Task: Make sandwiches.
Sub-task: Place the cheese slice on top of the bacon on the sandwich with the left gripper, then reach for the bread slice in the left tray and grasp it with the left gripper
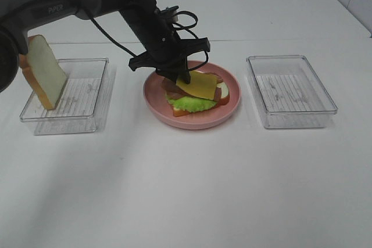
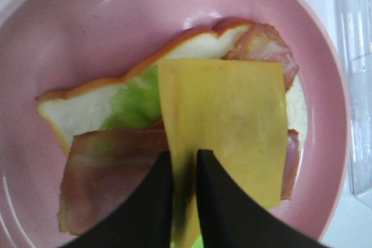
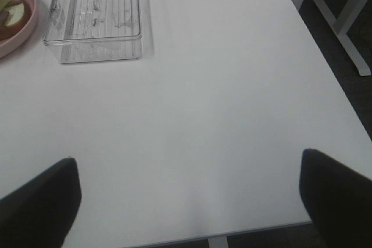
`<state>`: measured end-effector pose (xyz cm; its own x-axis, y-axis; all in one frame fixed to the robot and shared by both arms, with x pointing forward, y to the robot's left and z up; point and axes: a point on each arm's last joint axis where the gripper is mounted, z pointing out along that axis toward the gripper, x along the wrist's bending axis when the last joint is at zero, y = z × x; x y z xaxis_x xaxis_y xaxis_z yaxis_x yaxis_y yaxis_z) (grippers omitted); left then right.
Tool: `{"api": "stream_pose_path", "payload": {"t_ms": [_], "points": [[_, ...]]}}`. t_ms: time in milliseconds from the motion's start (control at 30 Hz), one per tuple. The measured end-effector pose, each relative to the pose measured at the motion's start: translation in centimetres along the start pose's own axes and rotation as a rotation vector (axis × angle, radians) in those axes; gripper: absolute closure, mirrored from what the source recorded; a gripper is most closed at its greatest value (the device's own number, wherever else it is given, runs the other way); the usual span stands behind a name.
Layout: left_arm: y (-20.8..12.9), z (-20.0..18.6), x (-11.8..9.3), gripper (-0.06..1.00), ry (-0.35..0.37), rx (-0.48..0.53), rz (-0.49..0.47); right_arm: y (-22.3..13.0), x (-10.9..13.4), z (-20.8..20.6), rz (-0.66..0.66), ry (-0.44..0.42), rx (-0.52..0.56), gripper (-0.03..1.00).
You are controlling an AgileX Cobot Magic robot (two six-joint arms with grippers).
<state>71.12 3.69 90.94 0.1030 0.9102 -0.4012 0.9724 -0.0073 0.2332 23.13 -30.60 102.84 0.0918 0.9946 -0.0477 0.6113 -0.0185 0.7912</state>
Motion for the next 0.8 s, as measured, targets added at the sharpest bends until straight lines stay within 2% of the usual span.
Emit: {"api": "stream_pose_path", "payload": {"t_ms": [33, 67, 100, 133, 167, 200, 233, 267, 433, 700, 767, 800], "points": [[0.0, 0.0, 0.0, 0.76, 0.000, 0.000, 0.000, 0.0, 0.0, 0.0, 0.000, 0.000, 0.000, -0.02], [0.0, 0.0, 0.1, 0.60, 0.008, -0.001, -0.002, 0.0, 0.0, 0.0, 0.000, 0.000, 0.000, -0.02], [0.0, 0.0, 0.1, 0.60, 0.008, -0.001, -0.002, 0.0, 0.0, 0.0, 0.000, 0.000, 0.000, -0.02], [0.0, -0.1, 0.0, 0.41, 0.007, 0.000, 0.000, 0.0, 0.0, 0.0, 0.000, 0.000, 0.000, -0.02], [0.0, -0.3, 0.0, 0.30, 0.007, 0.000, 0.002, 0.0, 0.0, 0.0, 0.000, 0.000, 0.000, -0.02], [0.0, -0.3, 0.0, 0.30, 0.007, 0.000, 0.002, 0.0, 0.0, 0.0, 0.000, 0.000, 0.000, -0.02], [0.1, -0.6, -0.2, 0.12, 0.005, -0.003, 0.006, 0.0, 0.0, 0.0, 0.000, 0.000, 0.000, -0.02], [0.1, -1.1, -0.4, 0.02, 0.004, 0.000, 0.012, 0.0, 0.0, 0.0, 0.000, 0.000, 0.000, -0.02], [0.1, -1.7, -0.6, -0.03, 0.001, -0.004, 0.022, 0.0, 0.0, 0.0, 0.000, 0.000, 0.000, -0.02], [0.5, -6.2, -2.1, -0.04, -0.008, -0.047, 0.104, 0.0, 0.0, 0.0, 0.000, 0.000, 0.000, -0.02], [0.6, -7.6, -2.4, -0.04, 0.017, -0.058, 0.137, 0.0, 0.0, 0.0, 0.000, 0.000, 0.000, -0.02], [0.6, -9.0, -2.3, -0.04, 0.063, -0.060, 0.175, 0.0, 0.0, 0.0, 0.000, 0.000, 0.000, -0.02]]}}
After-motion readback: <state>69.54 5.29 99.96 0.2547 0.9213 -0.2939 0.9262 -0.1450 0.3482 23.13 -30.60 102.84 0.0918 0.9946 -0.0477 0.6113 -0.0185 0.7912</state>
